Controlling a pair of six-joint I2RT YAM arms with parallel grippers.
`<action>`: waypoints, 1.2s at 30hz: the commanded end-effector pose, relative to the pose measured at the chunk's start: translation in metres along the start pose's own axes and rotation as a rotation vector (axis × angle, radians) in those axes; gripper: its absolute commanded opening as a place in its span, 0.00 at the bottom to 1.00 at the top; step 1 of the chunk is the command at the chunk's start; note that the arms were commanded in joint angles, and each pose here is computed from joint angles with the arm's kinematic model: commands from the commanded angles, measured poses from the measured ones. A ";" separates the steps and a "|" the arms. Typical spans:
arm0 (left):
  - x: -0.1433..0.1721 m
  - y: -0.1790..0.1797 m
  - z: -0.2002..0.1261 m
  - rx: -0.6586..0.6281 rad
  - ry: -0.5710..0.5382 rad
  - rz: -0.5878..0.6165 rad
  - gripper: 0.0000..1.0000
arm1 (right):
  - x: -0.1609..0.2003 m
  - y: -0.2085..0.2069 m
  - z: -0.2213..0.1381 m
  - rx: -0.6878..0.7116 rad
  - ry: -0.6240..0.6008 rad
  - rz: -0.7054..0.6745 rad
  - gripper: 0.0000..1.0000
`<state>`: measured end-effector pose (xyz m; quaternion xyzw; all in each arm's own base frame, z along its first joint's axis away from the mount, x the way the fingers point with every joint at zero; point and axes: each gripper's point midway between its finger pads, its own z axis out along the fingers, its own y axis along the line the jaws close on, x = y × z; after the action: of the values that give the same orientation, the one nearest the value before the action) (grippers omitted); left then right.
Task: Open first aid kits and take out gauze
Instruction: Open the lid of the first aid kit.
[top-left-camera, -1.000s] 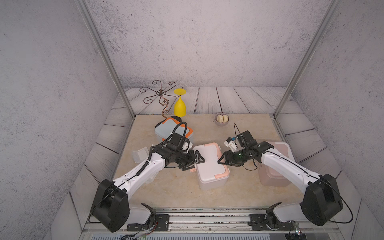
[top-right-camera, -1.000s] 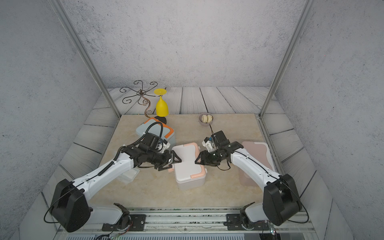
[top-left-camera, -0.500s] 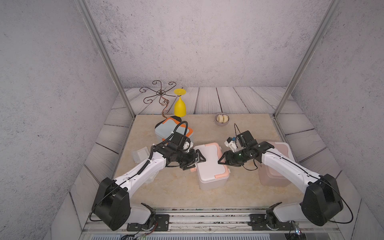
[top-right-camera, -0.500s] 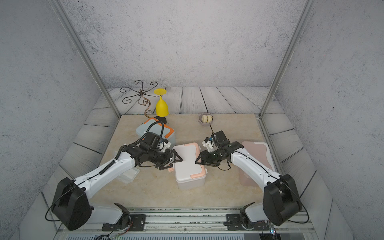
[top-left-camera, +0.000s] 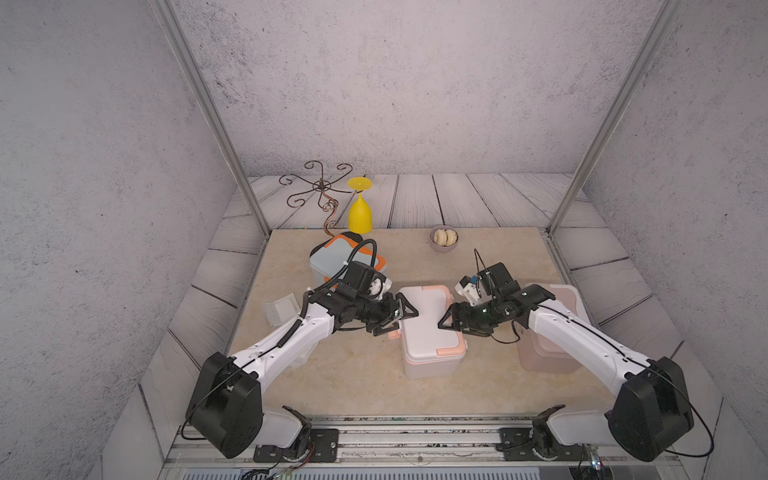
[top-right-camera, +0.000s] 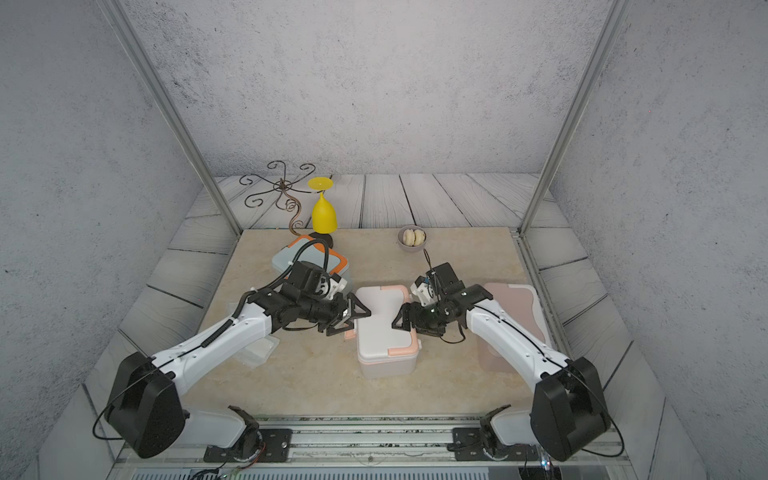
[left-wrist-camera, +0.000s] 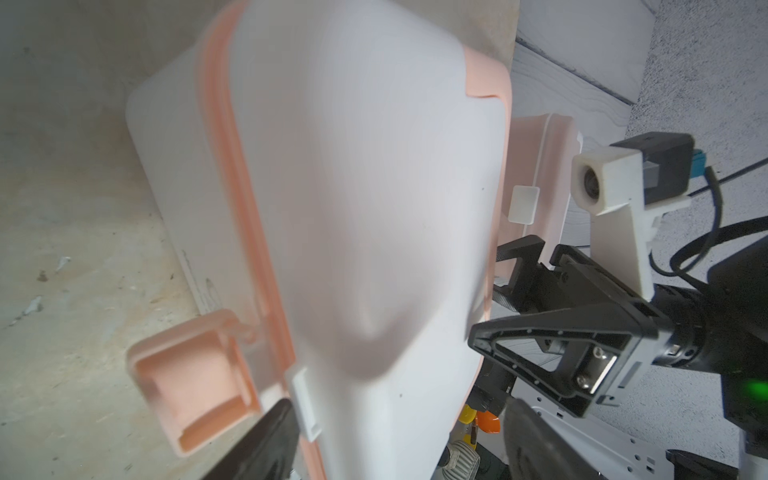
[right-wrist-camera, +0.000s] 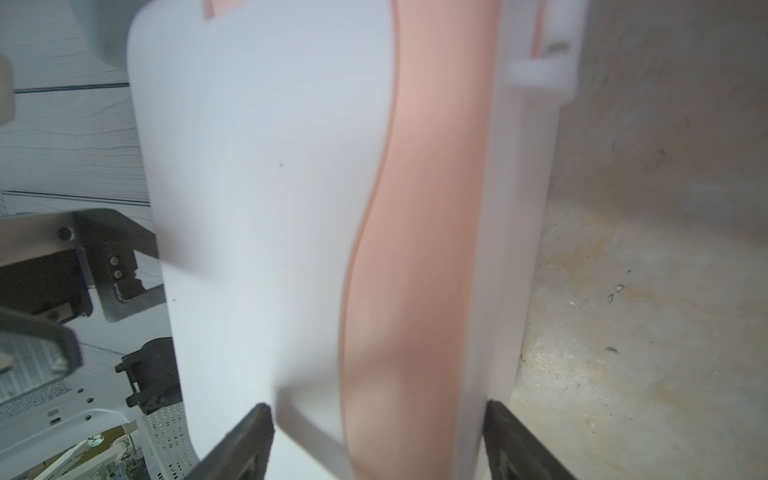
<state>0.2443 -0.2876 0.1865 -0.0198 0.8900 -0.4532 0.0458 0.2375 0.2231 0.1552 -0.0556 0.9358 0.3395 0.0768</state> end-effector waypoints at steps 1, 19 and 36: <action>0.001 -0.022 -0.004 0.078 0.004 0.030 0.80 | 0.001 0.009 -0.006 -0.061 -0.014 0.012 0.83; -0.004 -0.069 -0.011 0.194 0.001 0.050 0.80 | -0.020 0.022 -0.043 -0.330 -0.184 0.073 0.99; -0.009 -0.133 -0.015 0.276 0.013 0.133 0.80 | -0.019 -0.004 -0.087 -0.061 -0.343 0.002 0.99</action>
<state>0.2510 -0.3426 0.2868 0.0310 0.8300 -0.5529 0.0671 0.2499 0.1833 0.2126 0.0130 0.8831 0.4274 0.1931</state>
